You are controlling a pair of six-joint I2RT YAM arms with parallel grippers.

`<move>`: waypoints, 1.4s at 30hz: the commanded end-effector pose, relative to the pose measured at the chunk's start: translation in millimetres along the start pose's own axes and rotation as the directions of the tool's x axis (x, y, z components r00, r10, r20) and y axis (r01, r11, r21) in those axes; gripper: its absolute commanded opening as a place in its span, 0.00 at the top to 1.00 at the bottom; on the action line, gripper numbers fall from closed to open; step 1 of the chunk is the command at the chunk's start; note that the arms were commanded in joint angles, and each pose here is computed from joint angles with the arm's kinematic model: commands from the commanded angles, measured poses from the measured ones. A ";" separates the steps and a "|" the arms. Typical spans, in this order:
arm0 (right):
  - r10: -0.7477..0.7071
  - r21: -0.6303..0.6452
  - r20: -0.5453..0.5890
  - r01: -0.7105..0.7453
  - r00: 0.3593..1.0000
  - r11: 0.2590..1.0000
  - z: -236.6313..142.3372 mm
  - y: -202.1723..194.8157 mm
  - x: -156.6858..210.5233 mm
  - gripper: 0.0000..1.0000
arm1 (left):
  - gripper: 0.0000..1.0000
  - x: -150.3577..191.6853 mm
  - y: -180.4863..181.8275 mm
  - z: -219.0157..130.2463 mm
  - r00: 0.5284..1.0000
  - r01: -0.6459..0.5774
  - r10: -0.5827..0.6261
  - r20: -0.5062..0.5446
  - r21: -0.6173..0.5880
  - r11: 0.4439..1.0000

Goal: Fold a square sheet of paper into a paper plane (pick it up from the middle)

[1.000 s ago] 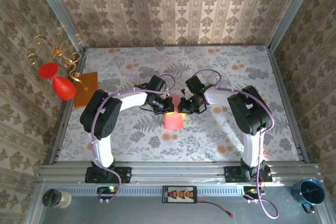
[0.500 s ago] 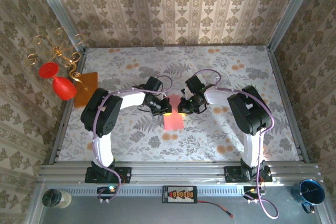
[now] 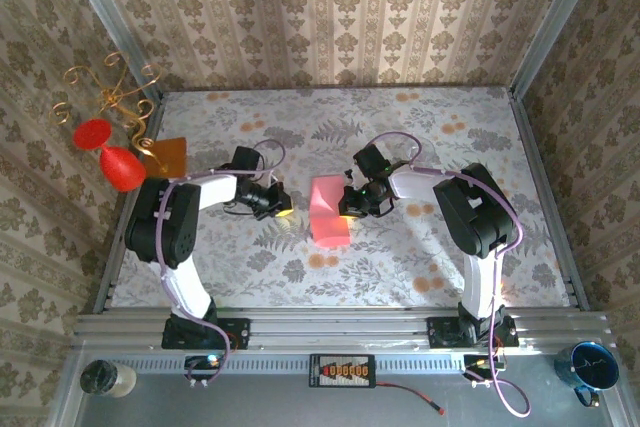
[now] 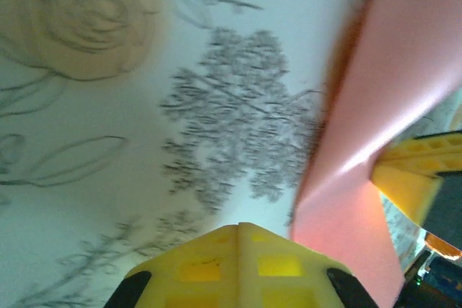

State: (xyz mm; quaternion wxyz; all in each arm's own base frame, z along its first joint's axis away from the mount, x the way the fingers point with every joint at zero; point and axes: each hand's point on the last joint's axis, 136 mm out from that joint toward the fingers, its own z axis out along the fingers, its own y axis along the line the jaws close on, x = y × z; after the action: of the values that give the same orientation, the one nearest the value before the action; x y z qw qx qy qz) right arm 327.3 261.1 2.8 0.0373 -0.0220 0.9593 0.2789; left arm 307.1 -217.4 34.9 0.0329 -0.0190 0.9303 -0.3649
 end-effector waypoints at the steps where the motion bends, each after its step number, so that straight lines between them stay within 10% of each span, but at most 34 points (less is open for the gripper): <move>1: 0.189 0.422 -0.195 -0.091 0.963 0.902 21.3 -118.7 82.8 0.92 | 1.00 4.3 -50.3 0.8 0.993 -0.116 0.116 0.009 0.101 0.988; 12: 0.195 0.436 -0.193 -0.094 0.962 0.895 23.0 -123.5 85.3 0.92 | 1.00 -5.1 -69.1 62.7 0.990 -0.135 0.138 -0.029 0.086 0.987; 25: 0.198 0.451 -0.195 -0.091 0.961 0.888 24.3 -129.6 87.6 0.92 | 1.00 -37.3 15.2 11.6 0.998 -0.007 0.007 0.054 -0.004 1.000; 33: 0.200 0.453 -0.197 -0.092 0.960 0.887 23.4 -130.5 90.0 0.92 | 1.00 -23.2 -64.3 15.2 0.988 -0.148 0.143 0.058 0.104 0.983; 42: 0.209 0.449 -0.201 -0.100 0.957 0.888 27.3 -134.3 95.2 0.92 | 1.00 -26.8 -75.3 62.7 0.994 -0.106 0.108 -0.008 0.116 0.988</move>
State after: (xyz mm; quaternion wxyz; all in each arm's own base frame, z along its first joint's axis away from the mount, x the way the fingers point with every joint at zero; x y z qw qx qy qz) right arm 326.7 260.5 -0.5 0.0406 -0.0221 0.9576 0.2843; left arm 328.3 -311.7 47.4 0.0550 0.0591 0.9072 -0.4129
